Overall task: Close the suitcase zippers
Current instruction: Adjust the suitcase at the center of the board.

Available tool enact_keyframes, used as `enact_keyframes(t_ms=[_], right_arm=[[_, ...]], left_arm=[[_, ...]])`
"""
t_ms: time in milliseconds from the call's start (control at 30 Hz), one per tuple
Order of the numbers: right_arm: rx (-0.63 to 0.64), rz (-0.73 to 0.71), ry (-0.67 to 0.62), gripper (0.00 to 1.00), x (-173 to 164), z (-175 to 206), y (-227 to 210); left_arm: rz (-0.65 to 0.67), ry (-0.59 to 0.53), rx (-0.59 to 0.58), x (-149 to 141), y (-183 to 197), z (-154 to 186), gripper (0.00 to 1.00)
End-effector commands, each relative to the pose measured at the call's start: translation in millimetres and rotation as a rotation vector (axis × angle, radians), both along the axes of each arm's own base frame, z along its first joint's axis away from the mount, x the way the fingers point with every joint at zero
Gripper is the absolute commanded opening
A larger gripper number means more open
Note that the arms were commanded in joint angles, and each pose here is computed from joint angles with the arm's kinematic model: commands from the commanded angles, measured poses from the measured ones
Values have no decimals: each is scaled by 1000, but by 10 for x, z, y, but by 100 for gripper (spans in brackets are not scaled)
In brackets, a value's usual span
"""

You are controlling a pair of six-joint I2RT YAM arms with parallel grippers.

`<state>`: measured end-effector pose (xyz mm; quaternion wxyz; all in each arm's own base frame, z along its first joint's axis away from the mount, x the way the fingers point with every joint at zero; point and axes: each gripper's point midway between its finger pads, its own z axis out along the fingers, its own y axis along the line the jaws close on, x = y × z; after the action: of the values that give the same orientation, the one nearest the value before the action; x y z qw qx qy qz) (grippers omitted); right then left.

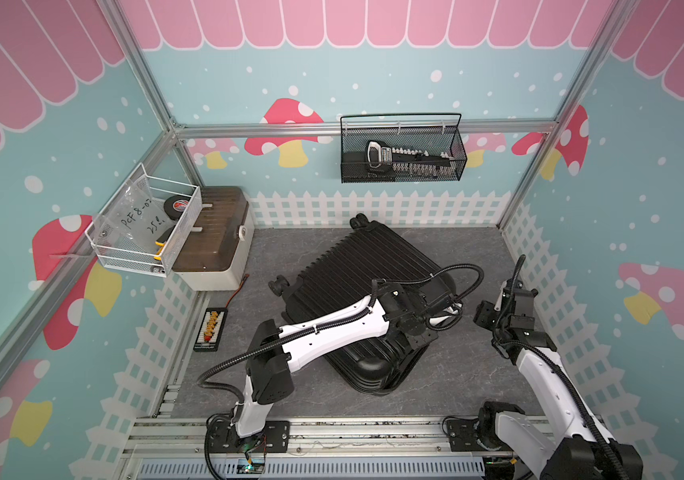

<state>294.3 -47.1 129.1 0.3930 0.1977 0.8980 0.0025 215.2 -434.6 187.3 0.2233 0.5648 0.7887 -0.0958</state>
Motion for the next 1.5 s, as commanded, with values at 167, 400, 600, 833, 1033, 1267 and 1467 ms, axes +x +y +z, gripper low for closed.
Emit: enact_keyframes(t_ms=[167, 400, 600, 833, 1033, 1267, 1467], right_arm=[[20, 60, -13, 59, 72, 96, 70], [46, 140, -2, 60, 163, 53, 186], [134, 322, -52, 60, 385, 107, 504], [185, 517, -47, 59, 535, 100, 976], [213, 555, 26, 51, 478, -128, 1158], [236, 622, 91, 39, 244, -319, 1536], [242, 650, 60, 35, 58, -355, 1688]], left_arm=[[-534, -76, 188, 35, 572, -323, 29], [-683, -105, 123, 98, 992, -117, 29], [-668, -148, 66, 22, 1166, 180, 36], [-369, -265, -144, 105, 1138, 749, 52], [396, -262, -527, 543, 1402, 1463, 63], [920, -94, -719, 465, 1733, 1323, 66], [1152, -92, -739, 227, 1834, 1204, 67]])
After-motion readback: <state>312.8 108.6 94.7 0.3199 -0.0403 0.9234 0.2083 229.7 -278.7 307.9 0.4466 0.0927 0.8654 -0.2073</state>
